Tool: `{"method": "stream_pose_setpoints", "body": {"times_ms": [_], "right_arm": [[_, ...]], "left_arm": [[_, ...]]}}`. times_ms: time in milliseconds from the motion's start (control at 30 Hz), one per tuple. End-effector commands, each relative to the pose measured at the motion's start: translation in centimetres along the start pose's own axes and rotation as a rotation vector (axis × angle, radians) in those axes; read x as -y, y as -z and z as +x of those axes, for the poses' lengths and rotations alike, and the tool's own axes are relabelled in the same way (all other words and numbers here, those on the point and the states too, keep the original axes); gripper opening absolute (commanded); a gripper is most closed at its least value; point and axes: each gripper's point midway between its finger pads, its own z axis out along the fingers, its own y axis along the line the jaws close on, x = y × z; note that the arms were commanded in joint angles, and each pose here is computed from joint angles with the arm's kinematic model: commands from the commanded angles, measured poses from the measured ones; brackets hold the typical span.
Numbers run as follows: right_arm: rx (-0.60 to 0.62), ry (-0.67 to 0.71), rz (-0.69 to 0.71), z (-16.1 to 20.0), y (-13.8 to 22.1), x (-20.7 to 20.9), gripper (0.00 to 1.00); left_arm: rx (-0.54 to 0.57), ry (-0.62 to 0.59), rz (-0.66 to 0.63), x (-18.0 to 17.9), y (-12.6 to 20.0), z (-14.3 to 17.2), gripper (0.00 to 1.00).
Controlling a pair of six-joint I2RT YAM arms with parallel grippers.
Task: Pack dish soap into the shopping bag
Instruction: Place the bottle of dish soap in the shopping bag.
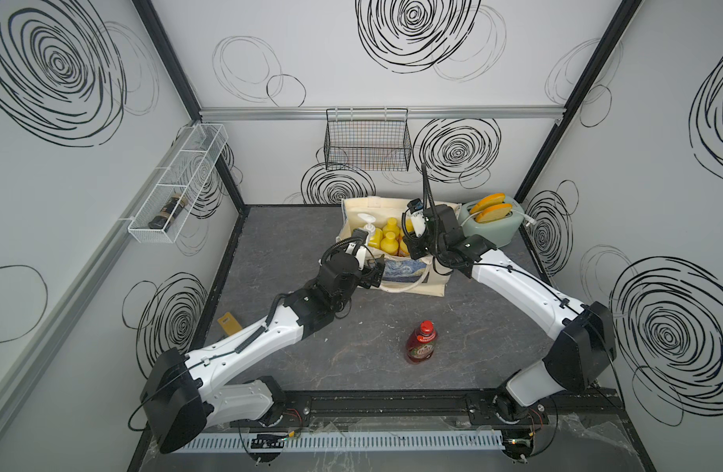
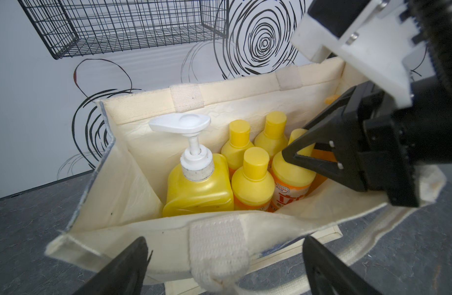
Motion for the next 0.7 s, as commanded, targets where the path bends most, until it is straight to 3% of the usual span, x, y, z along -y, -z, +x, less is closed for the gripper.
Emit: {"method": "stream_pose_setpoints", "body": {"times_ms": [0,267,500,600,667], "right_arm": [[0.101,-0.009,0.060,-3.0,1.4,1.8,0.31],[0.174,-0.016,0.030,-5.7,5.0,1.5,0.54],[0.238,-0.032,0.027,-7.0,9.4,1.7,0.58],[0.286,-0.045,0.062,-7.3,12.1,2.6,0.60],[0.310,-0.069,0.121,-7.0,13.7,4.1,0.67]], "left_arm": [[0.051,0.029,-0.015,-0.5,0.3,-1.8,0.96],[0.064,0.040,-0.009,-0.5,0.8,-2.2,0.96],[0.057,0.058,-0.045,-1.2,1.1,-2.8,0.96],[0.068,0.098,-0.086,-2.4,1.9,-4.1,0.96],[0.087,0.154,-0.100,-3.9,2.6,-5.4,0.96]]}}
